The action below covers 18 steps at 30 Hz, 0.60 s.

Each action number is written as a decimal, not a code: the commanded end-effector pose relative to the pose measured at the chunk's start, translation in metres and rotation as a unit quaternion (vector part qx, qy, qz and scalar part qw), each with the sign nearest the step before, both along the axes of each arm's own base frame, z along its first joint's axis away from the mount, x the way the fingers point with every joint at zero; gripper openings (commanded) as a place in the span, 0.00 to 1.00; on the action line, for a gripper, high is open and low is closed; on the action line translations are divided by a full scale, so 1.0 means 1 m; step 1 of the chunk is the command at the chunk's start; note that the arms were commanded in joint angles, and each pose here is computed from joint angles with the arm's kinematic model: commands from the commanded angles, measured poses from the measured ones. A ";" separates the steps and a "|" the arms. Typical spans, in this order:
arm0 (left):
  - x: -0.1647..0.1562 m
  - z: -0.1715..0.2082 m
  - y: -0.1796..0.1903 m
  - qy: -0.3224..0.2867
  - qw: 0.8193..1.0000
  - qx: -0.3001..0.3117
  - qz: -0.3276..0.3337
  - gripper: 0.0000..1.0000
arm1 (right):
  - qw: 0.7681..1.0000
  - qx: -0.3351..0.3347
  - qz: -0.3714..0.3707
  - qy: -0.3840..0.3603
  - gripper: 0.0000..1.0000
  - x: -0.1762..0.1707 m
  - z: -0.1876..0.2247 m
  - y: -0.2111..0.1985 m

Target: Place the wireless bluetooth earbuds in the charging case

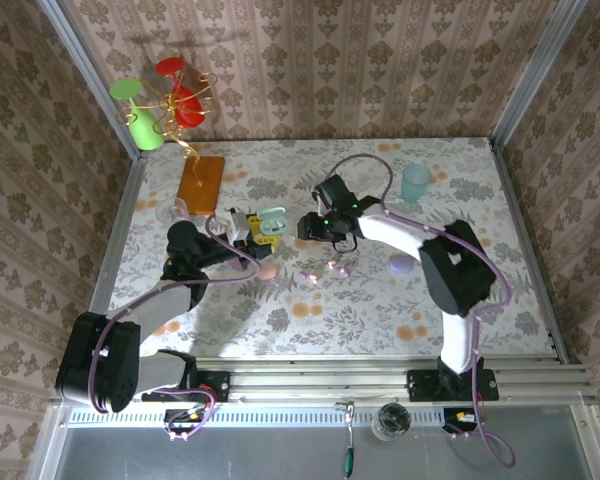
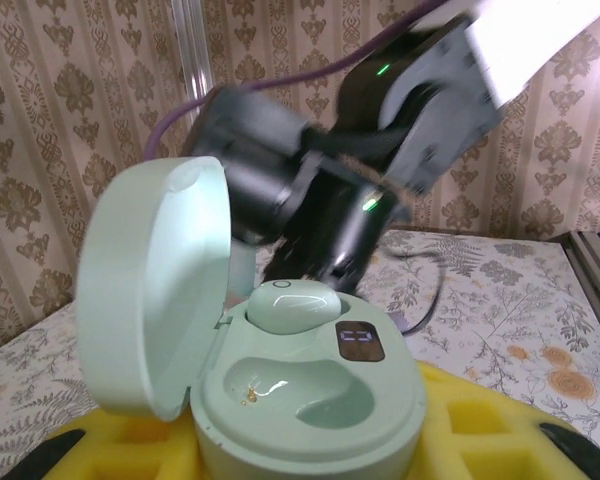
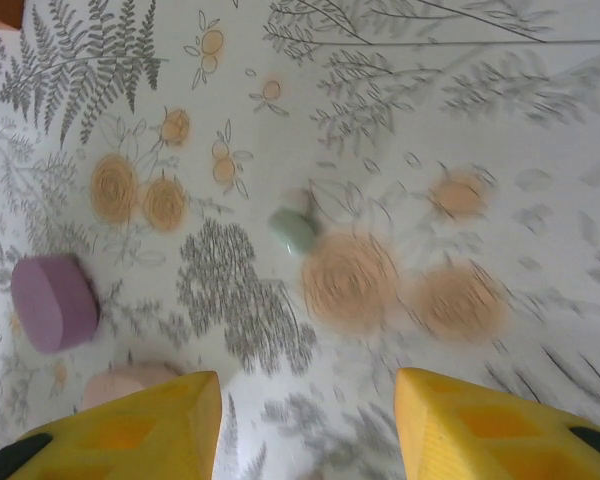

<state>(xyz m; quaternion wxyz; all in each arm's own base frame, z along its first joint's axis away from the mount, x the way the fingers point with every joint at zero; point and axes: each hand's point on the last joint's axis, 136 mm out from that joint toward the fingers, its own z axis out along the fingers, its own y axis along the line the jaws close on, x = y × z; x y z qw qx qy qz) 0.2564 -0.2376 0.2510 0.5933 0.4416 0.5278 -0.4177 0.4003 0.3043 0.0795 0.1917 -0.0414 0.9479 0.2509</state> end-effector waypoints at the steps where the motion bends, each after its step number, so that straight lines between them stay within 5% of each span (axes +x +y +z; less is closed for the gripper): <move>1: -0.004 0.007 0.001 -0.004 1.000 -0.009 -0.001 0.29 | 0.998 0.017 0.044 0.035 0.48 0.000 -0.015 0.023; 18: -0.007 0.003 -0.002 -0.007 1.000 -0.009 -0.010 0.29 | 0.994 -0.007 0.078 0.076 0.36 0.018 -0.068 0.042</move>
